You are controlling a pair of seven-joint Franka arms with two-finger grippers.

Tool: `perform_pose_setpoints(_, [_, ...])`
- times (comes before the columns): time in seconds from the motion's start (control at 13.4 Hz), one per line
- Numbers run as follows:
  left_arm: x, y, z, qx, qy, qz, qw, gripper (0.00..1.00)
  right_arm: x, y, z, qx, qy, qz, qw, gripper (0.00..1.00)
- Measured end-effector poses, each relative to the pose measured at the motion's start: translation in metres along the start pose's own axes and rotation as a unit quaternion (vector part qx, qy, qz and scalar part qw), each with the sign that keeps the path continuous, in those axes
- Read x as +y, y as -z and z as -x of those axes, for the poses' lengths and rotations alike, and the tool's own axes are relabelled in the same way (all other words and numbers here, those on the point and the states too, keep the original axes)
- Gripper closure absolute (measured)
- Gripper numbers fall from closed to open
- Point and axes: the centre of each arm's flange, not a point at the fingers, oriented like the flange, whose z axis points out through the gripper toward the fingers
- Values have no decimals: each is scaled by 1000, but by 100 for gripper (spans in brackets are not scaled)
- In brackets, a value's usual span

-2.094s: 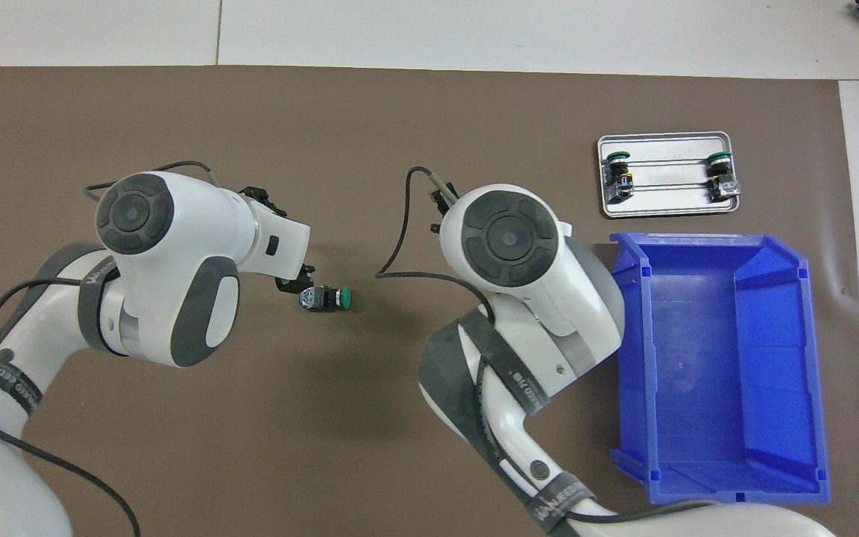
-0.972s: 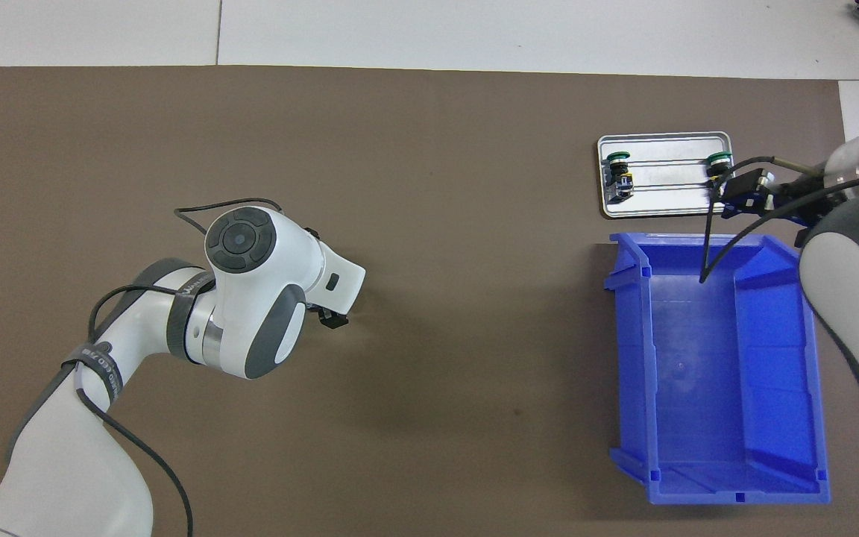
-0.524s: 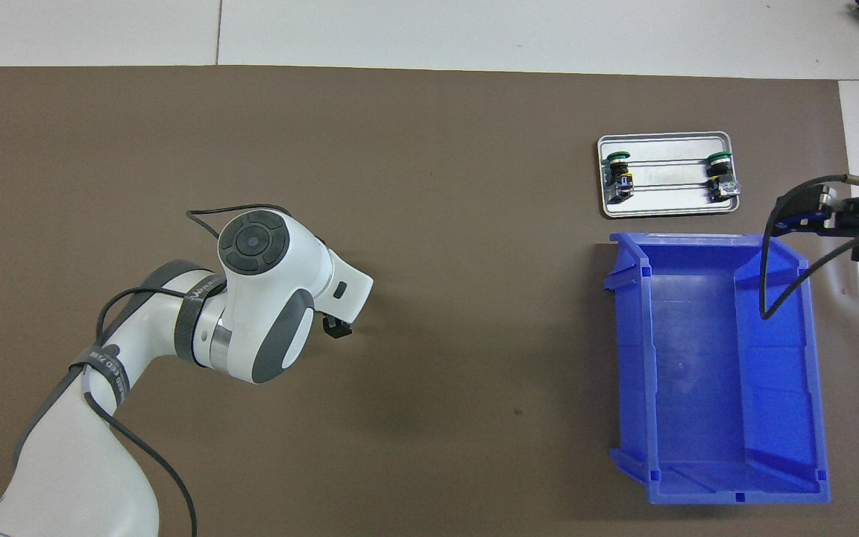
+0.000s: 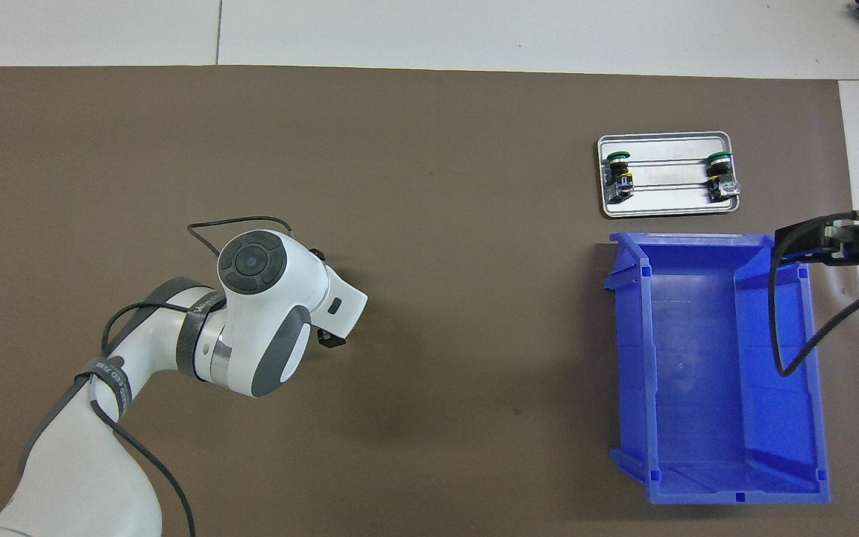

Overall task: Place and press button with both arms
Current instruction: 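Withdraw the right gripper to rest while the left gripper holds the part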

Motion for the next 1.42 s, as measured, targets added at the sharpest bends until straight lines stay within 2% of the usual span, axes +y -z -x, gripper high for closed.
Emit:
perform_pose_setpoints(0.07, [1,-1,0,1,-1,-2,1000,4,-2,0,0,0,5,1,1000,0])
perform_pose_setpoints(0.15, [1,-1,-1,5,-2,-7,1000,12,-1,0,1,0,10,2,1000,0])
perform_pose_setpoints(0.37, [3,1,-7,14,-6,-19,1000,14,3,2,1,2,33,3,999,0])
perform_pose_setpoints(0.75, [8,-3,-9,12,-10,-17,1000,17,16,14,4,-8,41,3,999,0])
perform_pose_setpoints(0.9, [7,-1,-8,13,-9,-20,1000,33,16,13,4,-9,41,0,999,0])
perform_pose_setpoints(0.97, [7,-1,-7,13,-8,-20,1000,35,14,12,4,-11,40,-6,999,0])
perform_pose_setpoints(1.12, [6,3,-7,15,-7,-23,1000,57,12,12,4,-12,38,-13,999,0])
perform_pose_setpoints(1.42, [6,3,-7,15,-8,-23,1000,61,12,12,4,-12,36,-14,999,0])
